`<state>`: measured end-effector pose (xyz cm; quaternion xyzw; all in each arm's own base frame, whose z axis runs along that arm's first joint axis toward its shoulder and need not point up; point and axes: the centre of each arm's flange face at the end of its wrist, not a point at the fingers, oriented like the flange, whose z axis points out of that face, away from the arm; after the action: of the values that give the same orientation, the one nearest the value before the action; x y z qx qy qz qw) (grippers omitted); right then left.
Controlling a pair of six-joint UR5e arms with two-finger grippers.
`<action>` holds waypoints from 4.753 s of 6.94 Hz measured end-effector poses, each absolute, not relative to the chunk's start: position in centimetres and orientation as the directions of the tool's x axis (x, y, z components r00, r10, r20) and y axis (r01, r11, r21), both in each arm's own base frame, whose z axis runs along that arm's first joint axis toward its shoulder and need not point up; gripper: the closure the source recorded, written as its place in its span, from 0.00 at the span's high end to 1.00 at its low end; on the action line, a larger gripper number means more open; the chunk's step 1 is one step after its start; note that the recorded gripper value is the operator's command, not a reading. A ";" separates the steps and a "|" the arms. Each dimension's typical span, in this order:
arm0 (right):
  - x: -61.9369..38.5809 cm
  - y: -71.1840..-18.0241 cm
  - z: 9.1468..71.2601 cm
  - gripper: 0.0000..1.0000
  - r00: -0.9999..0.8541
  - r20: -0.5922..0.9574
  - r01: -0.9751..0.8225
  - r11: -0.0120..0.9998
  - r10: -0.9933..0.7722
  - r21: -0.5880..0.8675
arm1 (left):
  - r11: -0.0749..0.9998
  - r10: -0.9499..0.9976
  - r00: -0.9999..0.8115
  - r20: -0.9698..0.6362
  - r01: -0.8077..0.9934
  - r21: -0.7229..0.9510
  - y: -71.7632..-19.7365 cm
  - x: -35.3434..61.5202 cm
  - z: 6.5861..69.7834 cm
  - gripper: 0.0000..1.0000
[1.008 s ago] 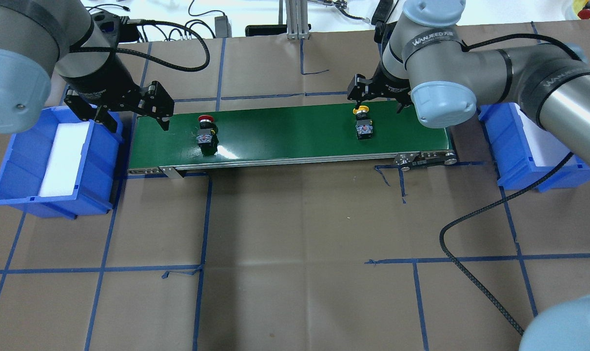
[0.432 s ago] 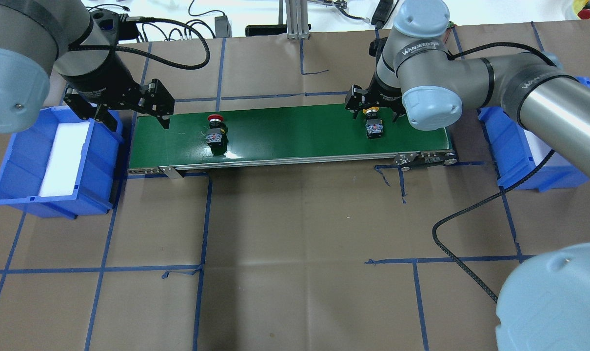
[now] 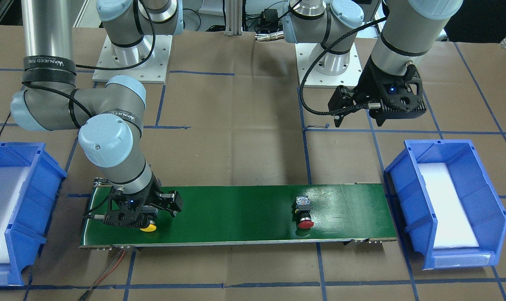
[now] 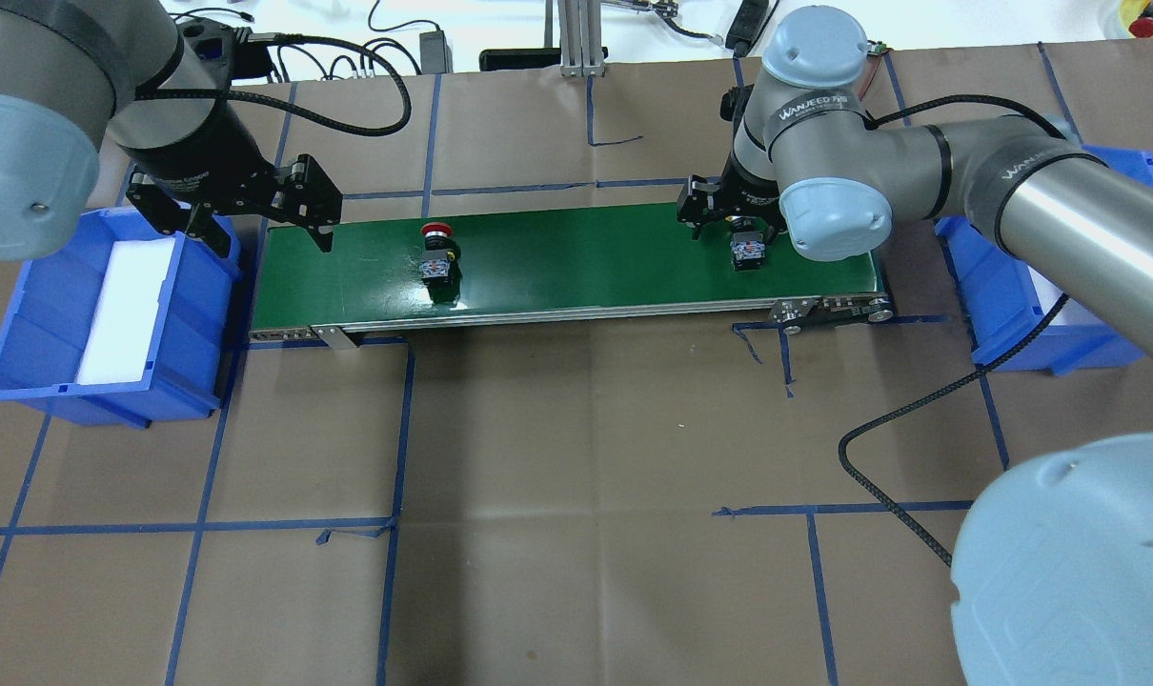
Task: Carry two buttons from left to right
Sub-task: 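Close the right gripper on the yellow button at the belt's end, then lift the yellow button and carry it into the right bin, then lower the yellow button onto the foam and open the right gripper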
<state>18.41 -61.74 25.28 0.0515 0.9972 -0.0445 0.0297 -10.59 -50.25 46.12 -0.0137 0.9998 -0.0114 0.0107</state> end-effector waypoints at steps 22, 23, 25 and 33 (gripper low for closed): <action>-20.4 -55.4 23.4 0.33 -0.997 -0.016 0.070 0.997 0.071 0.044 | 0.999 -0.022 -1.000 -0.020 -0.021 -0.029 -50.3 -10.6 46.1 1.00; -20.4 -55.2 22.5 0.78 -0.997 -0.012 0.072 0.995 0.073 0.066 | 0.999 -0.022 -1.000 -0.020 -0.021 -0.030 -50.3 -10.6 46.1 1.00; -20.3 -55.0 22.0 0.98 -0.997 -0.011 0.076 0.994 0.077 0.077 | 0.999 -0.022 -1.000 -0.020 -0.021 -0.030 -50.3 -10.6 46.1 1.00; -13.8 -61.2 40.4 0.99 -0.992 0.127 -0.003 0.977 0.024 -0.212 | 0.999 -0.022 -1.000 -0.020 -0.021 -0.031 -50.3 -10.6 46.1 1.00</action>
<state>-13.78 -61.19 40.39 0.0053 0.9922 -0.1063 -0.0643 -10.60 -50.28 46.13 -0.0107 0.9998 -0.0154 0.0101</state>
